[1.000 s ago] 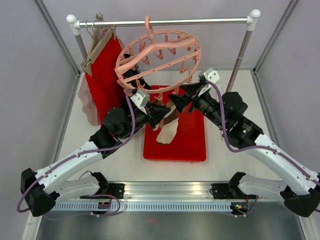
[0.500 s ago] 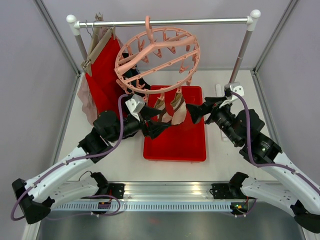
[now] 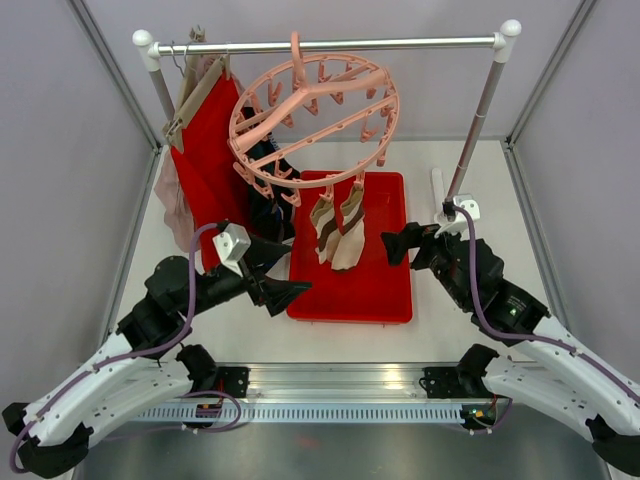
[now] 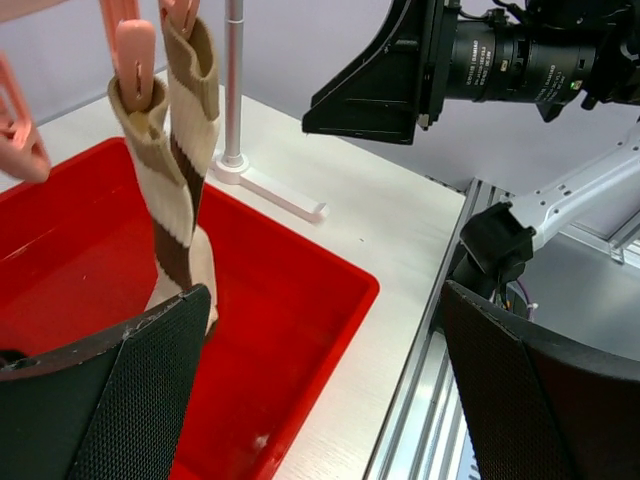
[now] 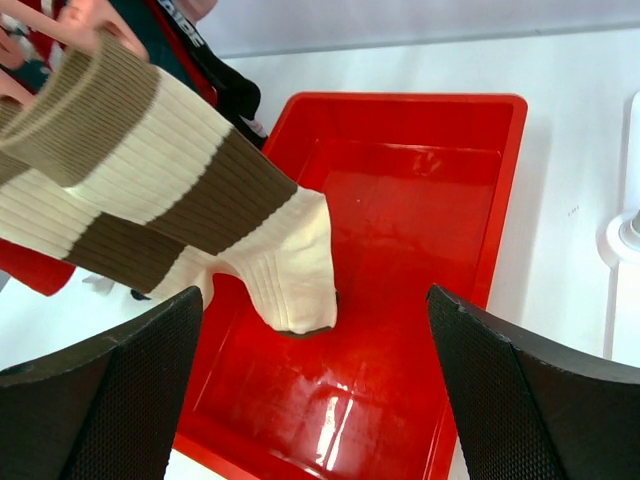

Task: Clip the socks to the hanger
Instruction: Reset both arms

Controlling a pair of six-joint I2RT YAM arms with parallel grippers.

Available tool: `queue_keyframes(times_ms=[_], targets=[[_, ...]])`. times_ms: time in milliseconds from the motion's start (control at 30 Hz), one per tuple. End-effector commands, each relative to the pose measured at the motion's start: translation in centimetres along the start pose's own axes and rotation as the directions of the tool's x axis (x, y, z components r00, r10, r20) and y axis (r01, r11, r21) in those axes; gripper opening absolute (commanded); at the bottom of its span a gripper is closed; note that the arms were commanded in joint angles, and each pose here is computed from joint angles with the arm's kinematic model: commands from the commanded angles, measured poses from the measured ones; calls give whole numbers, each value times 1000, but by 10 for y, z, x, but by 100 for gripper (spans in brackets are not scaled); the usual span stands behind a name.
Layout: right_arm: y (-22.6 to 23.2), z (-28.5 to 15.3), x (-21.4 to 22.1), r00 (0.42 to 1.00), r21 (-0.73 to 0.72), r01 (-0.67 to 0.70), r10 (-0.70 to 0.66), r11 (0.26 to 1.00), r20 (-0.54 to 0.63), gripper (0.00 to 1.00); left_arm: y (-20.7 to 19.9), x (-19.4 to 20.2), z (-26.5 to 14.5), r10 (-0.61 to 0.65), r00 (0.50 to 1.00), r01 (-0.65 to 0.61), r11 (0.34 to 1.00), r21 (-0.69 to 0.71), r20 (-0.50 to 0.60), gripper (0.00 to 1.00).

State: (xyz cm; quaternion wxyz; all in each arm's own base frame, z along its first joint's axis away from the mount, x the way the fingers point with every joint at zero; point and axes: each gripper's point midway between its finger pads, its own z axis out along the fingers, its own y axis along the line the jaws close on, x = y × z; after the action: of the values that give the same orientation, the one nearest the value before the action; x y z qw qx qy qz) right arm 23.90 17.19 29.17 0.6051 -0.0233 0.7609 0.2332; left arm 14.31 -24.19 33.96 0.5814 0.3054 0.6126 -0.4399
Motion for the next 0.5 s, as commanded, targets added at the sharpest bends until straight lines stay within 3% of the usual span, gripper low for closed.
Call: queue_keyframes(times_ms=[0,467], targets=[[-4,0,1,999,13,-38,38,999,28,98,8,7,-12,-38,999,38,997,-69,-9,100],[-1,1,8,1000,-10,-25,25,1000,12,98,14,12,-19,-53,999,52,992,-112,-3,100]])
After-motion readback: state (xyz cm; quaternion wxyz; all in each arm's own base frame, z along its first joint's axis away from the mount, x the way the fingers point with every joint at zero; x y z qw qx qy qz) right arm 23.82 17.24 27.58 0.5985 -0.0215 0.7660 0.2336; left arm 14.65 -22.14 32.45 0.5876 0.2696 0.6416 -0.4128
